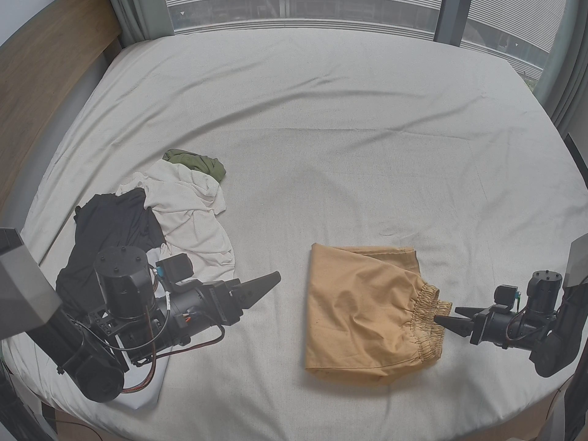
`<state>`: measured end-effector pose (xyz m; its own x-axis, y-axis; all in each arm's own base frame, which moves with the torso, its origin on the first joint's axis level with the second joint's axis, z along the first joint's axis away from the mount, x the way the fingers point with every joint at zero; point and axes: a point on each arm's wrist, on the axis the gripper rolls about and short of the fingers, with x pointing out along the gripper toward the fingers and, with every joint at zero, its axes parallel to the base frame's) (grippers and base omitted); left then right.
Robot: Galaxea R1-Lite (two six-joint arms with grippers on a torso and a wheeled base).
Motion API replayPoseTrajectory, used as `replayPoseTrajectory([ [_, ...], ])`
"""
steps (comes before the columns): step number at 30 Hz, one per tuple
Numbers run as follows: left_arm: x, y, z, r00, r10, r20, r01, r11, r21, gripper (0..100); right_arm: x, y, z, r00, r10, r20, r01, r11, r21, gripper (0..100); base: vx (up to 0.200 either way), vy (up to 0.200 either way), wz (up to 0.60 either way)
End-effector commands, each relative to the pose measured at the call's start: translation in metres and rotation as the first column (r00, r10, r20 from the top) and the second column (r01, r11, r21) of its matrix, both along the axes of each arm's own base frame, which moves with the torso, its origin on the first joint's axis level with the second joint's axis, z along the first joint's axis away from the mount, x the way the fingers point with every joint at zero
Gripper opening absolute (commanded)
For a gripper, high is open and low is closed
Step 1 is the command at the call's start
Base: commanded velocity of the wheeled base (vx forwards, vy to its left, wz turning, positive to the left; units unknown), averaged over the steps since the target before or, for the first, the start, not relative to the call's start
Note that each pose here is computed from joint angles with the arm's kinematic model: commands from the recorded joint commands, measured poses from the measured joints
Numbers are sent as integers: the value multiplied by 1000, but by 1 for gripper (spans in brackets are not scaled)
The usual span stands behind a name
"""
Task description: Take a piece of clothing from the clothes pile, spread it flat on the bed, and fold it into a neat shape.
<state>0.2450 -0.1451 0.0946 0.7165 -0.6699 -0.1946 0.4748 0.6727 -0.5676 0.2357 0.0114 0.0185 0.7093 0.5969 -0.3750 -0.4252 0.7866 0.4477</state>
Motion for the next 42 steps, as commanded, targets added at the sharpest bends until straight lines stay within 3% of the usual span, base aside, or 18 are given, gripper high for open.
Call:
replayPoseTrajectory([
  [1,0,0,-2,1000,-1,-8,1,1000,4,100,0,2,-16,997,7,-73,-7,1000,5,100,0,0,0],
  [27,-4,0,-10,1000,-6,-14,6,1000,8,100,3,19,-29,989,73,-130,-69,997,29,100,0,0,0],
  [34,-4,0,-10,1000,-6,-12,6,1000,8,100,9,13,-15,994,27,-109,-17,996,87,100,0,0,0],
  [36,-4,0,-10,1000,-6,-13,6,1000,7,100,7,11,-7,994,46,-95,-34,991,127,100,0,0,0],
  [42,-4,-2,-13,1000,-11,-11,11,1000,8,100,6,15,-10,991,63,-120,-46,990,137,100,0,0,0],
])
